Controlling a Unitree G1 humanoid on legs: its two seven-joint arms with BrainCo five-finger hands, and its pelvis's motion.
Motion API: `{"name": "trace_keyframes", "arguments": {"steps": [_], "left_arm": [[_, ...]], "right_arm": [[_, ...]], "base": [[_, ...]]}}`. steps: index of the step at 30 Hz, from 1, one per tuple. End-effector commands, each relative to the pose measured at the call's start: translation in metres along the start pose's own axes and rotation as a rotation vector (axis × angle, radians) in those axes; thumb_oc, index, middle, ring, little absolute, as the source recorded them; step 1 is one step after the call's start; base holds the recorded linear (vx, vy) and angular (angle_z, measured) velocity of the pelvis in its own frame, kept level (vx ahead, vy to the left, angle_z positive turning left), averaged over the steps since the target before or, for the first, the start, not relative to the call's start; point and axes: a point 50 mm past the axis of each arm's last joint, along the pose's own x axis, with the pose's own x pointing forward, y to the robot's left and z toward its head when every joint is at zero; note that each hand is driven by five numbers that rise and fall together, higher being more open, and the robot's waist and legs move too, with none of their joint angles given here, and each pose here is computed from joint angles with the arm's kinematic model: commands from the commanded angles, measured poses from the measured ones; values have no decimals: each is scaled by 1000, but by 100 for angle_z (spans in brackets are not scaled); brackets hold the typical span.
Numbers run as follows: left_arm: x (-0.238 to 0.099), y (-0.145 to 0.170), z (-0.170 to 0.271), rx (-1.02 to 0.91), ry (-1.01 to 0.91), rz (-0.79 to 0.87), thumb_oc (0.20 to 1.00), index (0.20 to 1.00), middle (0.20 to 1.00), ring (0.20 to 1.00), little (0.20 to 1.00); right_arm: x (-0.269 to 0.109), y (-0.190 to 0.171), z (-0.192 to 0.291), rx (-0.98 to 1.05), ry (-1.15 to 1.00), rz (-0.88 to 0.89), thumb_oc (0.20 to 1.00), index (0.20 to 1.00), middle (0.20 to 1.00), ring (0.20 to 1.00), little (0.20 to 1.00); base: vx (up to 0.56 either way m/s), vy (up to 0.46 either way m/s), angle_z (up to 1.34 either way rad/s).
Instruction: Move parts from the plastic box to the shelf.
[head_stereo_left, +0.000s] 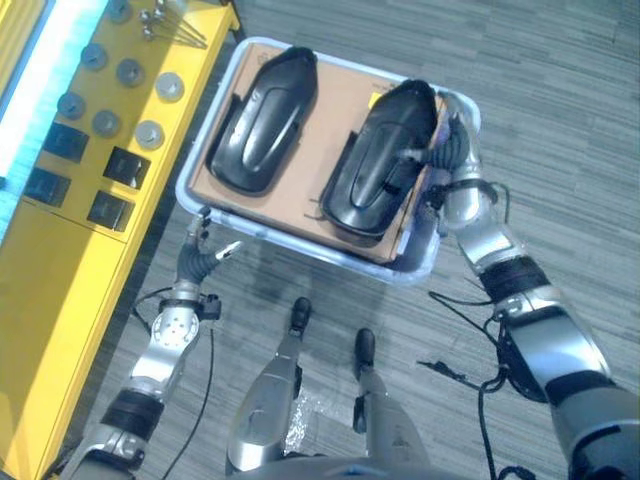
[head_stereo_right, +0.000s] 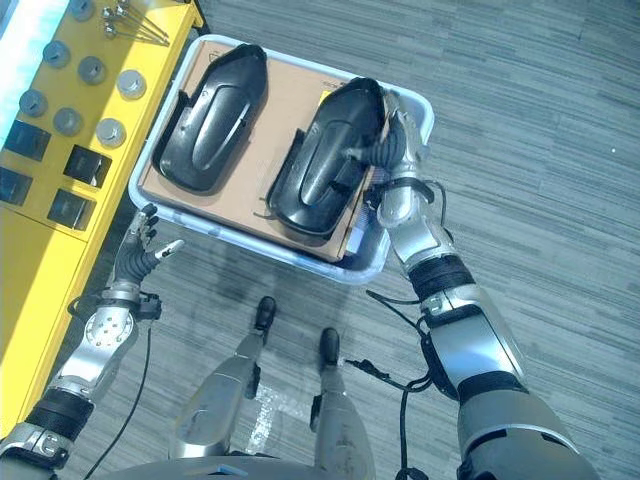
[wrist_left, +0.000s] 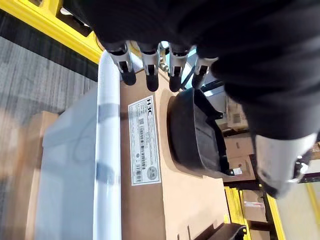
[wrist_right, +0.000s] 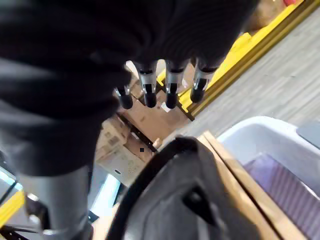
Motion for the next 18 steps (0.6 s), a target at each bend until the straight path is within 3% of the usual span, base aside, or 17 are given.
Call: {"name": "trace_keyframes", "arguments": {"steps": [1, 11, 18], "left_arm": [[7, -2, 13, -31, -83, 23, 1000, 1000, 1000, 1000, 1000], [7, -7, 13, -45, -81, 11, 1000, 1000, 1000, 1000, 1000], [7, -5, 10, -29, -68, 17, 1000, 1000, 1000, 1000, 1000]], "right_arm": [[9, -17, 15, -34, -96, -92, 1000, 1000, 1000, 1000, 1000], [11, 1, 5, -90, -18, -29, 1000, 1000, 1000, 1000, 1000], [-4, 33, -28, -153, 148, 150, 1000, 1000, 1000, 1000, 1000]], "base": [[-10, -4, 8], [0, 0, 0], [1, 0, 1]]}}
